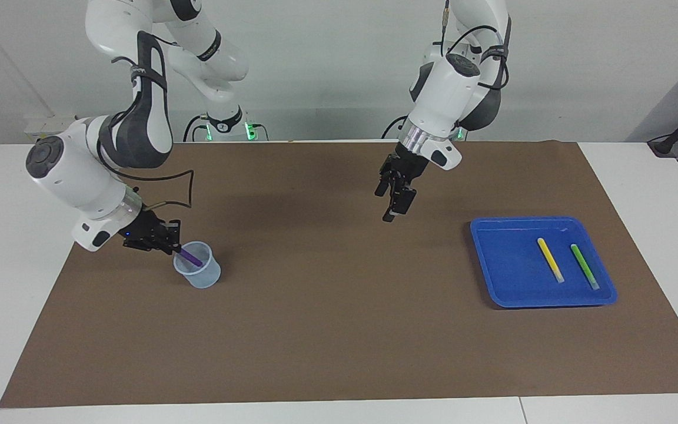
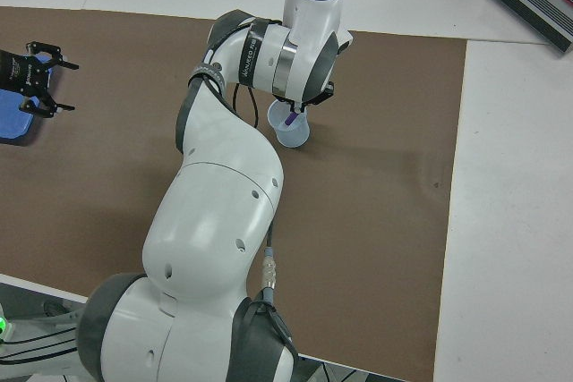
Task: Right arm passes pens to left for tray arrangement
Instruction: 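Move the left gripper to mid-table while the right gripper grasps the purple pen, then pull the purple pen from the cup toward the left gripper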
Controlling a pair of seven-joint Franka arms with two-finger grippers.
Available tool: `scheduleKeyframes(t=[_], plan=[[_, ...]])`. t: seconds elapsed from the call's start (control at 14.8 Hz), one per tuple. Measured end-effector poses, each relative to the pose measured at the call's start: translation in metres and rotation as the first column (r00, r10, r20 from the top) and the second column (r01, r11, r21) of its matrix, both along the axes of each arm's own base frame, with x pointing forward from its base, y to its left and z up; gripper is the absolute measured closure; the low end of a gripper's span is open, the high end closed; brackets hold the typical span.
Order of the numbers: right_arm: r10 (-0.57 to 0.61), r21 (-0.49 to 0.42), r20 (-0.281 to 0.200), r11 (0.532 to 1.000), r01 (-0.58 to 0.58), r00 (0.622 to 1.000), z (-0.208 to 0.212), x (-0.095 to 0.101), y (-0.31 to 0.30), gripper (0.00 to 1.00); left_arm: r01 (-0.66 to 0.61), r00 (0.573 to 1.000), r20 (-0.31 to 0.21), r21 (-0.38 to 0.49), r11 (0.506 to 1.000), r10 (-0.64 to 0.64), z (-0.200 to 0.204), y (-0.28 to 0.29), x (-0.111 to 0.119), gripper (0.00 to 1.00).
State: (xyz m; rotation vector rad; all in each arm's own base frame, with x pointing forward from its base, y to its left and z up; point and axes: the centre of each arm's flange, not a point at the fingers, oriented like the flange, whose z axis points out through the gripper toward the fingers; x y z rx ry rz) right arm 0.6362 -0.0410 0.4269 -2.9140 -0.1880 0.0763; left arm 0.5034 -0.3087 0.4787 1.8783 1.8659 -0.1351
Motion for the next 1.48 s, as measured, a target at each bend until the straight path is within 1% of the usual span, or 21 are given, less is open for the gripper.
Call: scheduleKeyframes(t=[0.2,0.34,0.47,0.67,0.74,0.81,0.94,1.08,1.21,1.35,1.48], plan=[[0.010,0.005,-0.008,1.000,-0.010,1.000,0.039,-0.003,0.002,0.81,-0.041,0.999,-0.014,-0.043,0.998,0.040,-0.004,-0.006,-0.002,0.00],[-0.004,0.020,-0.012,1.000,0.004,1.000,0.069,-0.009,0.008,0.81,-0.079,0.997,-0.003,-0.076,0.994,0.079,-0.002,-0.010,-0.001,0.00],[-0.021,0.033,-0.016,0.999,0.021,1.000,0.099,-0.016,0.015,0.81,-0.083,0.996,0.023,-0.101,0.991,0.086,0.000,-0.024,-0.006,0.00],[-0.070,0.034,-0.045,0.997,0.072,0.997,0.138,-0.027,0.027,0.81,-0.057,0.995,0.078,-0.146,0.988,0.069,0.005,-0.056,-0.023,0.00],[-0.088,0.043,-0.053,0.995,0.091,0.995,0.147,-0.030,0.037,0.81,-0.055,0.993,0.097,-0.165,0.985,0.072,0.005,-0.066,-0.027,0.00],[-0.116,0.067,-0.061,0.991,0.120,0.991,0.155,-0.032,0.049,0.81,-0.067,0.991,0.101,-0.187,0.980,0.087,0.003,-0.074,-0.029,0.00],[-0.190,0.133,-0.090,0.971,0.201,0.978,0.168,-0.036,0.071,0.81,-0.110,0.988,0.083,-0.224,0.968,0.131,0.000,-0.082,-0.026,0.00],[-0.249,0.187,-0.120,0.945,0.268,0.961,0.175,-0.037,0.092,0.81,-0.133,0.985,0.072,-0.238,0.962,0.154,0.000,-0.084,-0.021,0.00],[-0.291,0.203,-0.133,0.928,0.313,0.948,0.178,-0.036,0.115,0.81,-0.142,0.984,0.066,-0.242,0.960,0.163,0.000,-0.084,-0.020,0.00],[-0.329,0.205,-0.130,0.914,0.350,0.935,0.179,-0.034,0.142,0.81,-0.152,0.983,0.060,-0.250,0.956,0.172,0.001,-0.084,-0.019,0.00],[-0.342,0.208,-0.129,0.909,0.362,0.931,0.173,-0.034,0.168,0.81,-0.173,0.981,0.043,-0.275,0.946,0.191,0.006,-0.085,-0.019,0.00]])
